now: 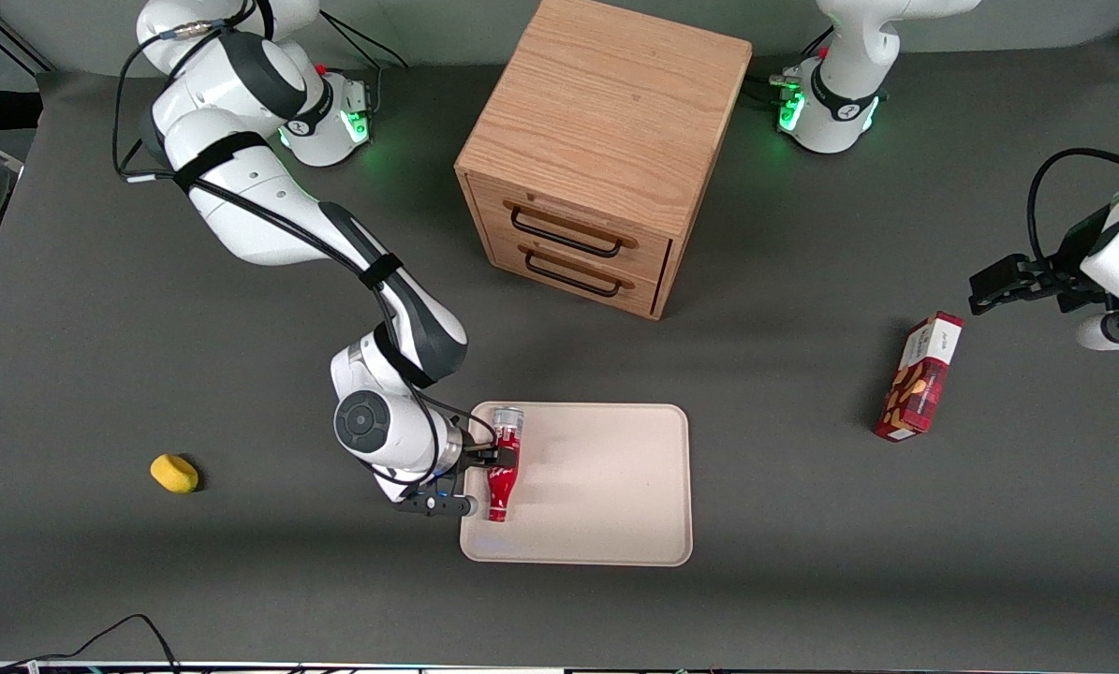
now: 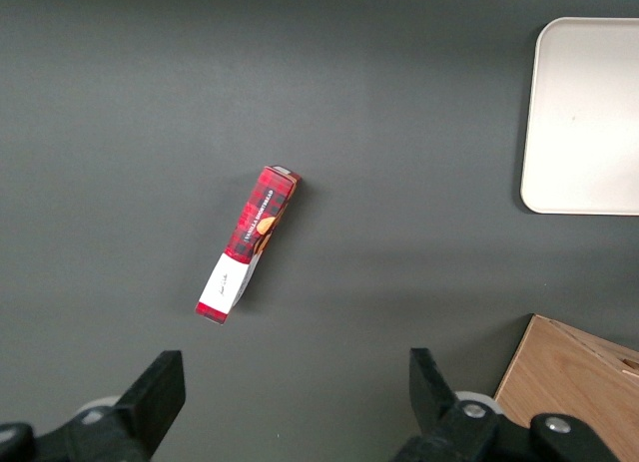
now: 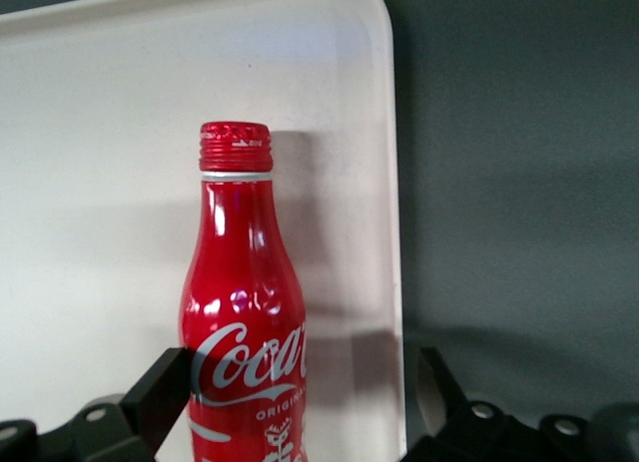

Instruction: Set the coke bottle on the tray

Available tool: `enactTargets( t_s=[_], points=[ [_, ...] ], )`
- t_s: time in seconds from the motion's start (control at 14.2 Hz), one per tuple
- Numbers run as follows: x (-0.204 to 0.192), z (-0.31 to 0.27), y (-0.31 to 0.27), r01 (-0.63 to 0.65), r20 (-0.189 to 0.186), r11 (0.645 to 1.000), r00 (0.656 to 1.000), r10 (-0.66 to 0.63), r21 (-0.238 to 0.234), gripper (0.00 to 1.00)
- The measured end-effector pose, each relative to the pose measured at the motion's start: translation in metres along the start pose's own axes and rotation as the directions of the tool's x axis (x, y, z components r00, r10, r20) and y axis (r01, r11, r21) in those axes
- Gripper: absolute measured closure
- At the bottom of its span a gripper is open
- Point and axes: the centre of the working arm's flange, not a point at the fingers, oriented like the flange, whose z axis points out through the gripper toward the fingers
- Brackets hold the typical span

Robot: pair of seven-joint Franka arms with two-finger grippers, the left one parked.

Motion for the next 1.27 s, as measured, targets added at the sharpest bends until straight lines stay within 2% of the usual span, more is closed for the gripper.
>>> enactTargets(
  t_s=[0.42,0.7,0.91,1.12,1.27],
  points=[
    [0.002,-0.005,-0.002,0.003,-0.009,1.0,1.0,-0.003,0.001,0.0],
    [0.005,-0.055,-0.014,0.017,-0.029,1.0,0.999,-0.017,-0.001,0.0],
    [0.0,-0.145,-0.022,0.027,-0.026,0.999,0.999,-0.029,-0.044,0.0],
    [-0.021,-0.274,-0.006,0.008,-0.015,0.993,1.0,-0.01,-0.121,0.0],
    [-0.046,-0.359,0.012,-0.022,-0.031,0.986,0.999,0.017,-0.163,0.0]
  ],
)
